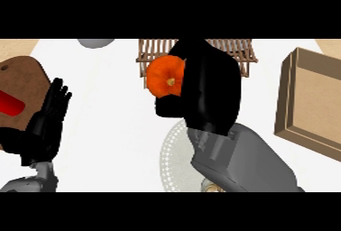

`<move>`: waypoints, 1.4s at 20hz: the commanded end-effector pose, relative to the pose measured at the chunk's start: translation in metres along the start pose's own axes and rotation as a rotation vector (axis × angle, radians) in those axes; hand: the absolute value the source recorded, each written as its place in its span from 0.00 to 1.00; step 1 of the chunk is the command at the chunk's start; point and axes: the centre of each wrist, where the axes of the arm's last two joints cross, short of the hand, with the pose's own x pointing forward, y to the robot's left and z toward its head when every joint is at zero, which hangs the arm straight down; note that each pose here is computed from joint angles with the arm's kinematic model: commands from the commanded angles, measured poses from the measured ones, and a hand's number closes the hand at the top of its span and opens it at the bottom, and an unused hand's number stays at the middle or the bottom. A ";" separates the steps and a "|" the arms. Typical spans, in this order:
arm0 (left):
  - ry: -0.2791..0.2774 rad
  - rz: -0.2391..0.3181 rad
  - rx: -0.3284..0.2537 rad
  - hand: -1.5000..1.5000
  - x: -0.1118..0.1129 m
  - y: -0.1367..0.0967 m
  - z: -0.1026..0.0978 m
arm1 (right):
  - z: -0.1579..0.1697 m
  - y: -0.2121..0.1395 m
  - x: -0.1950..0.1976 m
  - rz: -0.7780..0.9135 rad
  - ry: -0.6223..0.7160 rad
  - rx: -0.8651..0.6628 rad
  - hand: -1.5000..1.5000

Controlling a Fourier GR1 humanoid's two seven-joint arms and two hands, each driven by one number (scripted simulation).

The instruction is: Pick the squash from the placemat and place it in the tiered shelf

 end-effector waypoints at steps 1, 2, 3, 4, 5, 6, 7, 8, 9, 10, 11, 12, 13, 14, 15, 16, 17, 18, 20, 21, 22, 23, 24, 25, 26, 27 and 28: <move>-0.005 0.000 -0.004 0.50 -0.002 -0.012 0.002 | -0.022 0.005 -0.009 0.005 0.174 -0.028 1.00; -0.005 -0.008 -0.006 0.50 0.003 0.008 0.011 | -0.027 0.014 -0.024 -0.012 0.193 -0.046 1.00; -0.008 -0.001 0.001 0.50 0.015 -0.005 0.000 | -0.021 0.019 -0.021 -0.020 0.184 -0.056 1.00; -0.003 0.004 0.010 0.50 0.020 -0.005 0.000 | -0.051 0.003 -0.011 -0.025 0.193 -0.048 1.00; 0.001 -0.010 -0.007 0.50 0.006 0.008 -0.004 | -0.054 0.012 -0.017 -0.035 0.188 -0.066 1.00; 0.000 -0.004 0.000 0.50 0.005 -0.001 -0.005 | -0.059 0.016 -0.026 -0.044 0.198 -0.064 1.00; -0.008 -0.018 -0.006 0.50 0.001 0.002 -0.005 | -0.049 0.016 -0.022 -0.041 0.191 -0.071 1.00; -0.014 -0.003 -0.001 0.50 -0.004 0.011 0.001 | -0.063 0.017 -0.033 -0.047 0.176 -0.095 1.00; -0.002 0.002 -0.004 0.50 -0.007 -0.007 0.005 | -0.073 0.022 -0.050 -0.019 0.197 -0.084 1.00; -0.007 -0.005 -0.007 0.50 0.007 -0.001 -0.005 | -0.078 0.030 -0.045 -0.049 0.192 -0.085 1.00; -0.006 0.014 -0.010 0.50 0.016 -0.018 -0.005 | -0.085 0.029 -0.039 -0.040 0.171 -0.105 1.00; -0.017 0.015 -0.012 0.50 0.004 -0.012 0.016 | -0.086 0.038 -0.057 -0.040 0.174 -0.119 1.00; -0.023 0.003 0.000 0.50 0.005 -0.010 0.001 | -0.089 0.049 -0.063 -0.065 0.175 -0.124 1.00; -0.010 0.001 -0.016 0.50 0.004 0.003 -0.011 | -0.095 0.053 -0.041 -0.057 0.169 -0.109 1.00; -0.011 -0.005 -0.008 0.50 -0.004 0.001 0.007 | -0.091 0.060 -0.063 -0.074 0.161 -0.155 1.00; -0.016 0.001 -0.017 0.50 0.013 -0.003 -0.006 | -0.087 0.066 -0.049 -0.071 0.162 -0.138 1.00; -0.002 0.001 -0.004 0.50 0.000 0.020 -0.007 | -0.090 0.065 -0.055 -0.061 0.166 -0.147 1.00; -0.001 -0.001 -0.010 0.50 -0.006 -0.018 0.013 | -0.106 0.064 -0.077 -0.071 0.161 -0.132 1.00; -0.017 0.011 -0.009 0.50 0.006 -0.002 -0.005 | -0.114 0.075 -0.071 -0.061 0.157 -0.130 1.00; -0.030 -0.004 0.018 0.50 -0.002 -0.016 0.005 | -0.117 0.071 -0.073 -0.056 0.140 -0.132 1.00; -0.017 -0.008 -0.012 0.50 0.003 0.004 0.009 | -0.124 0.078 -0.067 -0.029 0.162 -0.102 1.00; -0.018 -0.012 -0.022 0.50 -0.006 -0.018 0.002 | -0.115 0.094 -0.066 0.019 0.145 -0.109 1.00; -0.013 -0.007 0.006 0.50 -0.002 -0.006 -0.005 | -0.123 0.070 -0.071 -0.060 0.177 -0.131 1.00; -0.022 -0.007 0.001 0.50 0.006 -0.005 -0.009 | -0.128 0.077 -0.090 -0.127 0.216 -0.196 1.00; -0.019 -0.004 -0.021 0.50 0.008 -0.011 0.000 | -0.129 0.085 -0.090 -0.156 0.234 -0.192 1.00; -0.007 -0.001 -0.024 0.50 0.018 0.000 0.000 | -0.136 0.076 -0.090 -0.196 0.265 -0.156 1.00; -0.015 -0.003 -0.021 0.50 0.010 -0.002 -0.003 | -0.132 0.092 -0.095 -0.183 0.256 -0.146 0.00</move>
